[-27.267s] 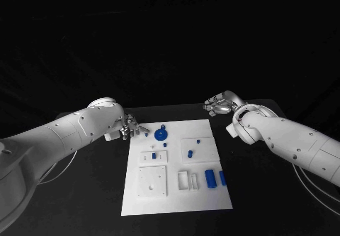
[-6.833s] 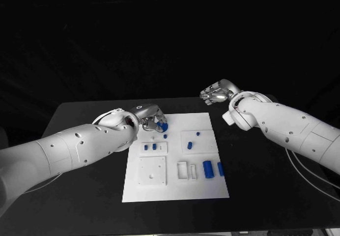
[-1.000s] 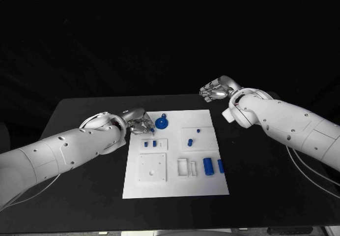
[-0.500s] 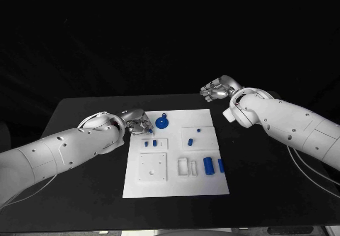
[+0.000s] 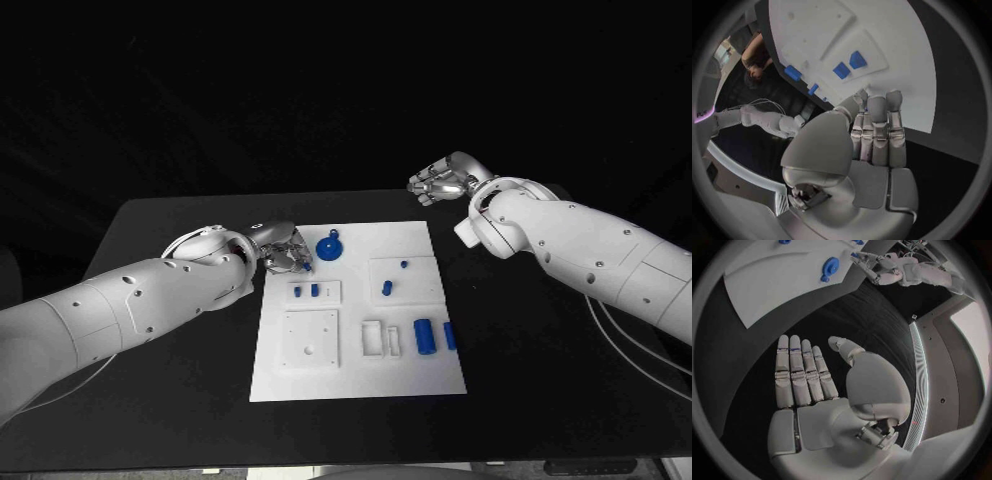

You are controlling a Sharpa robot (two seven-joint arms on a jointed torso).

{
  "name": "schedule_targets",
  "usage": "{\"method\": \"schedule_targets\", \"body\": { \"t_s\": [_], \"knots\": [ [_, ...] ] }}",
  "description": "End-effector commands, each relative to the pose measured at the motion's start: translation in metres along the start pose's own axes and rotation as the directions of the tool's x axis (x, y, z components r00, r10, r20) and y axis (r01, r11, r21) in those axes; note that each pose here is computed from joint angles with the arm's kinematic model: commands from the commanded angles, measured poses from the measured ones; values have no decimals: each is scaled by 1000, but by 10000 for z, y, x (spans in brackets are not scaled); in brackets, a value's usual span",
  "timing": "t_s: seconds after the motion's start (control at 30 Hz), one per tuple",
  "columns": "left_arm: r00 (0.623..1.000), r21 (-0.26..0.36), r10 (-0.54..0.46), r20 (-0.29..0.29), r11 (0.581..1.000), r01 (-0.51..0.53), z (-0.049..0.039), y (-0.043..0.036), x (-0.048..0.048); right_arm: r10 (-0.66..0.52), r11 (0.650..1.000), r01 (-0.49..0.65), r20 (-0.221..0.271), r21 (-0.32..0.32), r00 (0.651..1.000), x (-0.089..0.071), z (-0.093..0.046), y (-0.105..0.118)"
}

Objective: Assemble the parts on the task board

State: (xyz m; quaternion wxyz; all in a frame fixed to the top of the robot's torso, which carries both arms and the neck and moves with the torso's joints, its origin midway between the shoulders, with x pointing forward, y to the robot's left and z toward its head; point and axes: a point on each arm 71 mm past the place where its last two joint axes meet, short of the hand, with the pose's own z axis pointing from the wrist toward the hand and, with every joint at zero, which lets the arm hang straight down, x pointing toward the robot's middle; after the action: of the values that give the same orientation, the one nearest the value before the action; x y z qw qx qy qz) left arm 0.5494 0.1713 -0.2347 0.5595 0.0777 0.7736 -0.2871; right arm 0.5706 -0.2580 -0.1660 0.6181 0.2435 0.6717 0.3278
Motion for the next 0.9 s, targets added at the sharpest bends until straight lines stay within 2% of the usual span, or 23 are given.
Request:
{"method": "schedule_targets", "body": {
  "t_s": [0.03,0.9],
  "knots": [
    [1000,-4,23,-21,1000,-23,7,1,9,1,1000,-1,-4,-4,1000,-4,-3,4],
    [999,3,31,-43,1000,-31,39,-34,34,1,1000,-1,-3,-5,1000,-6,-4,4]
  ]
}}
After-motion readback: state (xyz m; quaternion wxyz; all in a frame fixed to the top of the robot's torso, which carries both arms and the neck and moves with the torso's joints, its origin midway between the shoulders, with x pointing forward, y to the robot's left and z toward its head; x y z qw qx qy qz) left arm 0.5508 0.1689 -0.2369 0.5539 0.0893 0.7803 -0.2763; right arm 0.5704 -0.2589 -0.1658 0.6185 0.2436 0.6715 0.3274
